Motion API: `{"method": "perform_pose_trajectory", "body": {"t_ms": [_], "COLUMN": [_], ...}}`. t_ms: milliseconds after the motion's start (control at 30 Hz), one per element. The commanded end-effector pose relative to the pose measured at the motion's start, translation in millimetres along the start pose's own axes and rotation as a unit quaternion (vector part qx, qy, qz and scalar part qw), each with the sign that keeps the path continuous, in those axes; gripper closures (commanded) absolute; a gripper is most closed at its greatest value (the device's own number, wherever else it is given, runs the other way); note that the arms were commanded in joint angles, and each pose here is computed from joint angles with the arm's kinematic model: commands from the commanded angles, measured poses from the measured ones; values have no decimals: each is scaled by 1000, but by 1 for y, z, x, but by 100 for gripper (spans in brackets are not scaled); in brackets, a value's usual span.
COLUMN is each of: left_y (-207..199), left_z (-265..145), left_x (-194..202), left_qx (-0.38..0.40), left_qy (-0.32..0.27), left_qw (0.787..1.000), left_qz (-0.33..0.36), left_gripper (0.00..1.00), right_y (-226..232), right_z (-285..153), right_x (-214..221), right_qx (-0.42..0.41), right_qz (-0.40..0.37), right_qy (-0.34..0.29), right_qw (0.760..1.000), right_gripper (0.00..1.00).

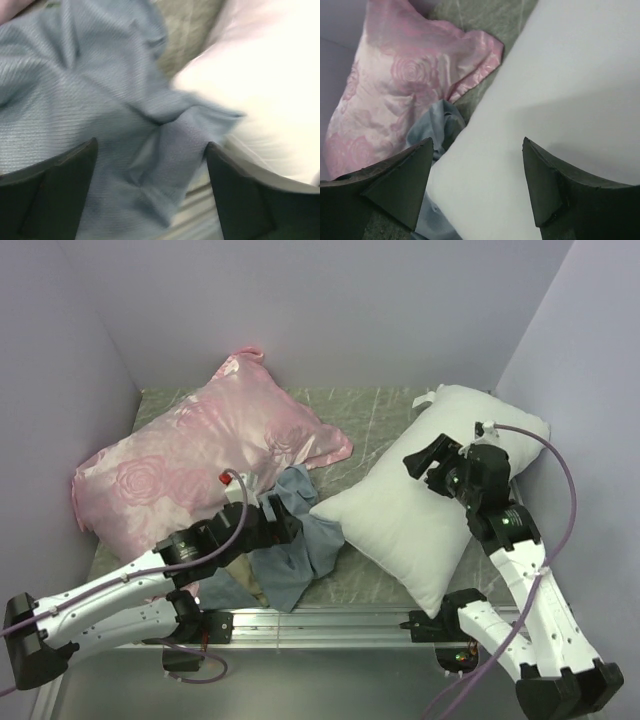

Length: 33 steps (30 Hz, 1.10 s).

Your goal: Remove the pillowcase from the pillow

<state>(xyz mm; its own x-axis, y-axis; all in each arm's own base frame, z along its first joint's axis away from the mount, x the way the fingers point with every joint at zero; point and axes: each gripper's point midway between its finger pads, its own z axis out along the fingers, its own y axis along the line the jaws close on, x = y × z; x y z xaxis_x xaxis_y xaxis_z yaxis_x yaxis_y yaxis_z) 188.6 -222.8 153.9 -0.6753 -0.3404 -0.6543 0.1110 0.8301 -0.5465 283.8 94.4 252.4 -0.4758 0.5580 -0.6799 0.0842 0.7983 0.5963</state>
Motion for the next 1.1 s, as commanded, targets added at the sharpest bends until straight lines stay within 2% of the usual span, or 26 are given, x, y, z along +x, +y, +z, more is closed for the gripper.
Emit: {"method": "perform_pose_trajectory", "body": {"t_ms": [0,100,267,400,533,800,1067], "left_y": [-43,-64,-73,-79,-75,-58,-61], "left_z": [-34,-52,-67,-91,-106,-114,-116], "left_x": [-54,-80,-102,-121,-136,-136,-140], "left_qx": [56,72,73,110,112,99,108], "left_qy": [-52,-70,-90,-134,-168,-182,-193], "left_qw": [997,995,992,984,978,978,975], "left_qz": [3,24,52,50,41,25,29], "left_gripper": [1,1,1,1,1,1,1], "right_y": [25,31,25,20,12,5,3], "right_z": [-24,-34,-48,-63,-65,-72,-70], "right_x": [-25,-17,-10,-12,-9,-6,-4], "right_qx": [-45,-71,-74,-75,-60,-52,-51], "right_qz": [-24,-33,-56,-70,-81,-87,-90], "right_qy": [-62,-54,-61,-81,-75,-83,-81], "right_qw": [997,995,994,991,992,991,991], "right_gripper": [21,20,18,15,14,13,12]}}
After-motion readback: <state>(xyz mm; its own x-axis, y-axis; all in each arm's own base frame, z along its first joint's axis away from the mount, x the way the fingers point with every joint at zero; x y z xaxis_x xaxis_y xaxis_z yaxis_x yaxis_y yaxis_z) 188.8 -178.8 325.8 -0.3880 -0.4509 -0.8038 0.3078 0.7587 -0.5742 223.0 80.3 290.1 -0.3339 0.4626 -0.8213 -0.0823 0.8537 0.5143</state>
